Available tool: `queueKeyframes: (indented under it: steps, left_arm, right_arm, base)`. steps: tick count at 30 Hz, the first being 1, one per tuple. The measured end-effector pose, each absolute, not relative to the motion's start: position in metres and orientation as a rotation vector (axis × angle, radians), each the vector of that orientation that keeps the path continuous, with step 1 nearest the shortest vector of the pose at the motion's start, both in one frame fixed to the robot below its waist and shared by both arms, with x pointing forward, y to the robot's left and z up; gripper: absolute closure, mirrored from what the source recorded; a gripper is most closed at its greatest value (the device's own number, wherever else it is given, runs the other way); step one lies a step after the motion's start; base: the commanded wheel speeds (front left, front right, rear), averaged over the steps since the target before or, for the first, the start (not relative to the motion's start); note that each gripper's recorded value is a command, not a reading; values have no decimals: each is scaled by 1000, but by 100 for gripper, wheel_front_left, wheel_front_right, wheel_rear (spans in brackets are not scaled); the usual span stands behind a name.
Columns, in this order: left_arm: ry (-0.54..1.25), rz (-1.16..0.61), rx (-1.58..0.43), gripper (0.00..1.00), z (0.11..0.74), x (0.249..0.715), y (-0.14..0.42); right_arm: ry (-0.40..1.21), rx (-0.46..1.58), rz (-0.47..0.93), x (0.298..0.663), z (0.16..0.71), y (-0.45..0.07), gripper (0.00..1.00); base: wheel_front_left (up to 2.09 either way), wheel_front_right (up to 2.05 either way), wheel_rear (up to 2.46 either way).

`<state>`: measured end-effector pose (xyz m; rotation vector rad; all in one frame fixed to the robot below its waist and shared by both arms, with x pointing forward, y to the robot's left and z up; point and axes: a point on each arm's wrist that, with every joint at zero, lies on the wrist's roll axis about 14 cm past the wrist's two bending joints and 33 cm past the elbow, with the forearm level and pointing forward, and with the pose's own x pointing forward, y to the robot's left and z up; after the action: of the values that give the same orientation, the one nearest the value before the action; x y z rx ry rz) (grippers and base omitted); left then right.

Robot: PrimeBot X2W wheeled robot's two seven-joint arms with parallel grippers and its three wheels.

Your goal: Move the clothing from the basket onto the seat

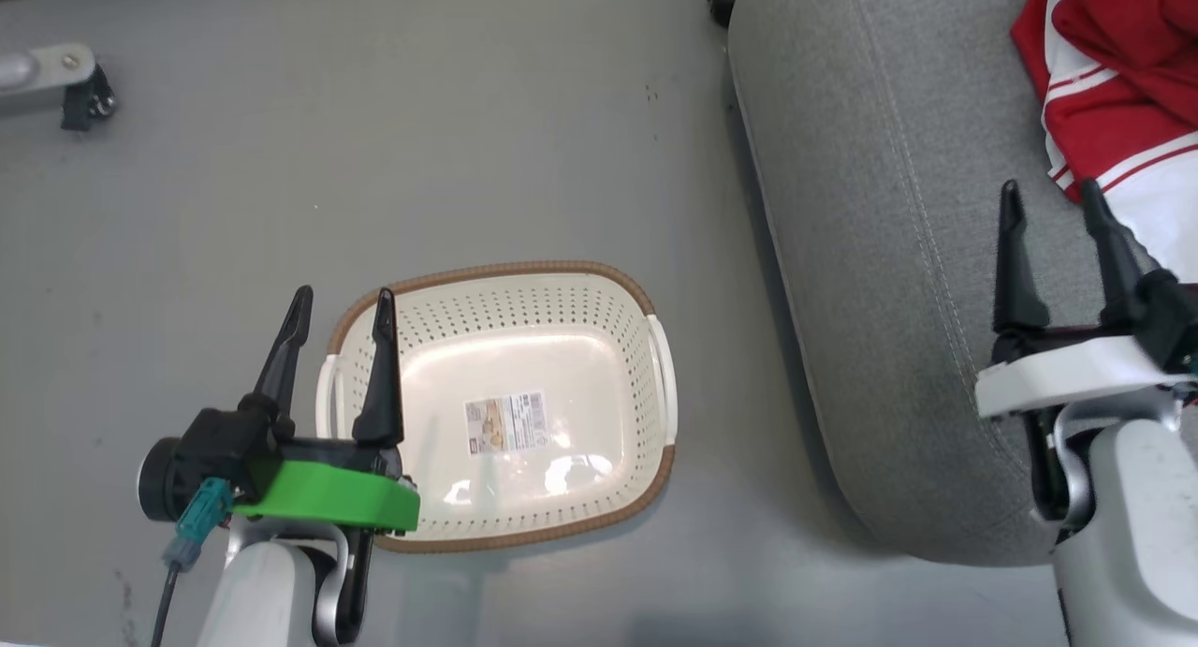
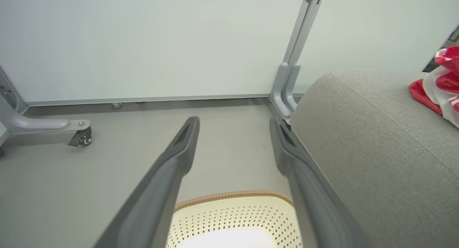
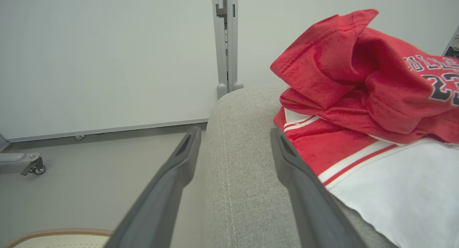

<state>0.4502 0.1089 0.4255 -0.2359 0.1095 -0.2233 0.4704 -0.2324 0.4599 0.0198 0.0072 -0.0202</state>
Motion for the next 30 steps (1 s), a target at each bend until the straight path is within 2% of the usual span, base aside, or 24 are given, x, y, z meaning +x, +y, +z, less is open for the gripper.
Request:
queueKeyframes:
  steps: [5, 11, 19, 30]
  left_arm:
    - [74, -152, -238, 0, 445, 427, 134]
    - [-5, -97, -213, 0, 477, 398, 156]
    - [-97, -60, -160, 0, 510, 358, 167]
    - [-119, -51, -152, 0, 516, 332, 168]
  right_arm:
    - [-13, 75, 105, 452, 473, -181, 0]
    - [-75, 133, 175, 427, 500, -148, 0]
    - [-131, 125, 218, 381, 523, -132, 0]
    - [-171, 130, 216, 353, 536, -133, 0]
  base:
    - [0, 0, 0]
    - [0, 0, 0]
    - [0, 0, 0]
    - [0, 0, 0]
